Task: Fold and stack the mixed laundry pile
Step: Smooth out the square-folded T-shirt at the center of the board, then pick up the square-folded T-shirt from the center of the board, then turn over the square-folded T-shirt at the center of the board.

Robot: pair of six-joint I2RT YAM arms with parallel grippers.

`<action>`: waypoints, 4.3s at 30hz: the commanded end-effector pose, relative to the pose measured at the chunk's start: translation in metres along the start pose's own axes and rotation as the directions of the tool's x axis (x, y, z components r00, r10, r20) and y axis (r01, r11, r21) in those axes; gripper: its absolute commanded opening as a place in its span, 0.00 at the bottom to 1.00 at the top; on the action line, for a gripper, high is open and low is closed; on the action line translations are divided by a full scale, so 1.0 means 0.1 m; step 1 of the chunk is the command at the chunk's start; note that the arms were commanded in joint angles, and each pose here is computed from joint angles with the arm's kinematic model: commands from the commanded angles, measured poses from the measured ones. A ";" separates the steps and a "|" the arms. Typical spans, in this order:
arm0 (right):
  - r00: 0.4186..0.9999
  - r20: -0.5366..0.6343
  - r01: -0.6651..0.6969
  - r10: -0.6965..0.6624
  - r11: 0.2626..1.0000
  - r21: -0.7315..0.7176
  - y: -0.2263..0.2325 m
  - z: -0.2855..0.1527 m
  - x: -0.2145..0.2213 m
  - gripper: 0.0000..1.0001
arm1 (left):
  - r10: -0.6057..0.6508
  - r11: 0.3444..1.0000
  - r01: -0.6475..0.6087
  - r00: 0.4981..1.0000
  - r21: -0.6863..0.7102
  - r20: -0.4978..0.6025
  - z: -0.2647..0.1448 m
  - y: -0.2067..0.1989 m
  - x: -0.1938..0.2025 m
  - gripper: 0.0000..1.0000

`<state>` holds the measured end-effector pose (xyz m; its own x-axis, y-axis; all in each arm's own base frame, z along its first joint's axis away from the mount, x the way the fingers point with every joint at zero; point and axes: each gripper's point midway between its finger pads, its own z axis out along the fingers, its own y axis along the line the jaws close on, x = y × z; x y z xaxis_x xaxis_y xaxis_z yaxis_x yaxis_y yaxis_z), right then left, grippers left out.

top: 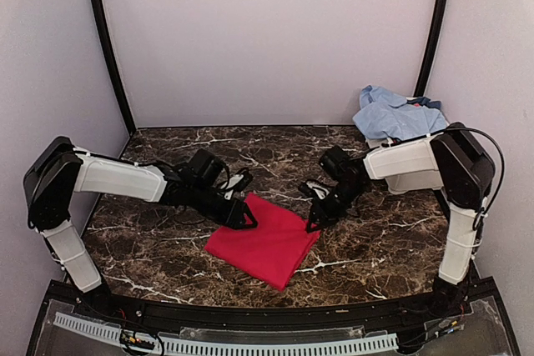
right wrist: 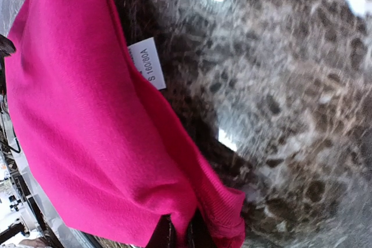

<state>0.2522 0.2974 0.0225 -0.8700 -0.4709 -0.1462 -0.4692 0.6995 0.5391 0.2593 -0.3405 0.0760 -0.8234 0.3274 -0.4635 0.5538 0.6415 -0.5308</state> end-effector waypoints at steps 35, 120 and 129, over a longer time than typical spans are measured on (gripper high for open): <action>0.938 0.271 -0.189 0.216 0.974 -0.121 -0.12 -0.28 -0.86 0.59 | 0.163 0.907 0.051 0.872 -0.418 0.461 -1.28 0.32 -1.00 0.99; 0.814 0.480 -0.225 0.326 0.940 -0.257 0.07 -1.31 -1.10 0.71 | 0.328 0.750 -0.131 0.925 -0.648 0.193 0.31 -0.94 -0.73 0.00; 0.714 0.649 -0.259 0.263 0.960 -0.104 -0.39 -2.27 -0.88 0.98 | 0.354 0.924 -0.294 0.900 -0.244 0.256 -0.01 -2.11 -1.11 0.00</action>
<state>0.3780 0.2235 0.1798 -0.8877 0.1890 -0.4198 -0.1884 0.6830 0.7057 0.2558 -0.4754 0.1550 -0.5629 0.4113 -0.7169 0.5748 0.8181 0.0179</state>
